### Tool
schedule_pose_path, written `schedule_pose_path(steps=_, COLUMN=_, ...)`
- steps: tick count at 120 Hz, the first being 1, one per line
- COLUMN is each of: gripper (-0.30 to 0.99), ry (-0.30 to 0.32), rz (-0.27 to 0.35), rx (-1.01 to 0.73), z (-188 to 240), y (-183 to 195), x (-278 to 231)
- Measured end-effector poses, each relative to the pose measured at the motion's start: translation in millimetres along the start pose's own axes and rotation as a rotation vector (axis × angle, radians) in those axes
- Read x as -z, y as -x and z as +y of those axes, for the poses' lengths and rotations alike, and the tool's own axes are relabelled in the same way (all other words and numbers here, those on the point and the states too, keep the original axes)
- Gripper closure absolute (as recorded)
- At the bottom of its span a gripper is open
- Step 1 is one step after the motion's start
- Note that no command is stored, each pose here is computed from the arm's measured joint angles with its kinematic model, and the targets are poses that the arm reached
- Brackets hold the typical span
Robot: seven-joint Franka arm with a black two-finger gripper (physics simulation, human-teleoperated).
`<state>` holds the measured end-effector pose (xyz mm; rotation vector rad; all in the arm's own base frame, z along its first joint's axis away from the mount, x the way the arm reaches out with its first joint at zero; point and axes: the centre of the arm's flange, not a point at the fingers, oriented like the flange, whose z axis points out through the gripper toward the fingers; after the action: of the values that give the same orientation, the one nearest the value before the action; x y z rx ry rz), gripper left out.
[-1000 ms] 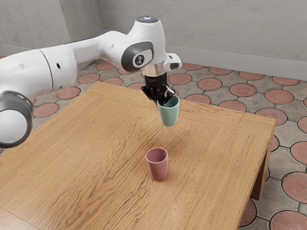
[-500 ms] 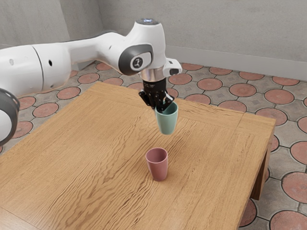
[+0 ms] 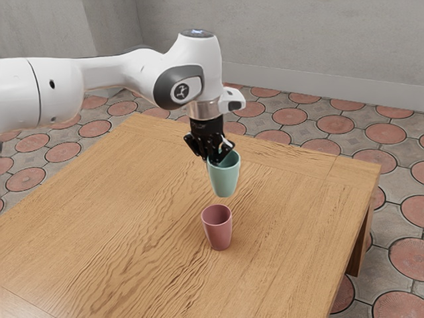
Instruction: Place the left cup onto the right cup
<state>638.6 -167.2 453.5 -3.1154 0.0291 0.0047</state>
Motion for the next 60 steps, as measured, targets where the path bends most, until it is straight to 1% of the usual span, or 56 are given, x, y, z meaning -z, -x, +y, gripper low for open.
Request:
schedule_pose_path(steps=42, gripper=0.78, ry=0.005, rz=-0.022, rx=0.02, z=1.9, y=33.7, x=-4.1)
schedule_pose_path(steps=60, gripper=0.78, ry=0.01, rz=-0.024, rx=0.027, z=2.6, y=38.9, x=-4.8)
